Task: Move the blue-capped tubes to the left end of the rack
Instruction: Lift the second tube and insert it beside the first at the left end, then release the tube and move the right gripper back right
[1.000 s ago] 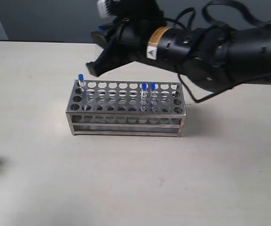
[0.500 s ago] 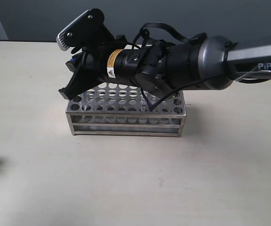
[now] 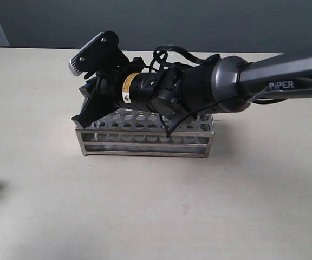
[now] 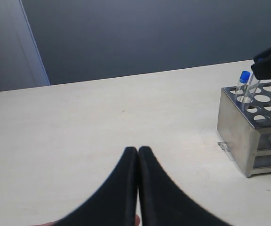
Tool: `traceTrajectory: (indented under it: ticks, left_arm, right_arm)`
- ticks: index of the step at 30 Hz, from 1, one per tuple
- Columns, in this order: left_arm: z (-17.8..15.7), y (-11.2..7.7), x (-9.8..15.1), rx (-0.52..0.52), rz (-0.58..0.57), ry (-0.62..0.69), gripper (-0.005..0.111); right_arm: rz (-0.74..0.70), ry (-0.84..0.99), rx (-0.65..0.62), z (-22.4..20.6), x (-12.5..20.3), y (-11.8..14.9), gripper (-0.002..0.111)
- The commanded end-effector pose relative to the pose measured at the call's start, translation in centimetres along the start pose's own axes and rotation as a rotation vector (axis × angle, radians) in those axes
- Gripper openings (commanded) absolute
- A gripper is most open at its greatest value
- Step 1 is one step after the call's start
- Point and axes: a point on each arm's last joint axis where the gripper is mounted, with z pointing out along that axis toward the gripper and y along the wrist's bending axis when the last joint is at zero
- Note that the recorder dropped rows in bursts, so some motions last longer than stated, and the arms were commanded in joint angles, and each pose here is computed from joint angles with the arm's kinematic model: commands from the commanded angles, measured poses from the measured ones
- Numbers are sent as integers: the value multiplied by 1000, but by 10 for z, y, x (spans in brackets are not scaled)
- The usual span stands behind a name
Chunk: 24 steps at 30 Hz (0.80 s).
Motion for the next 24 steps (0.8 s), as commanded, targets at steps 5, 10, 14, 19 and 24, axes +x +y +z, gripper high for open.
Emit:
traceTrajectory:
  ticks: [5,10,14,19,24]
  left_arm:
    - [0,0,-3,7,-5,-14,1]
    - [0,0,-3,7,-5,-14,1]
    - [0,0,-3,7,-5,-14,1]
    - [0,0,-3,7,-5,-14,1]
    - [0,0,-3,7,-5,-14,1]
  right_arm:
    - [-40,3,-15,3,2,2,18]
    - [-41,4,-10,0,-1,1,43]
    - [-21,-37,73,-38,-39,-23,43]
    - [135,-46,241,-102,-12,-83,43]
    - [193,-108,243,-139,25,-71,43]
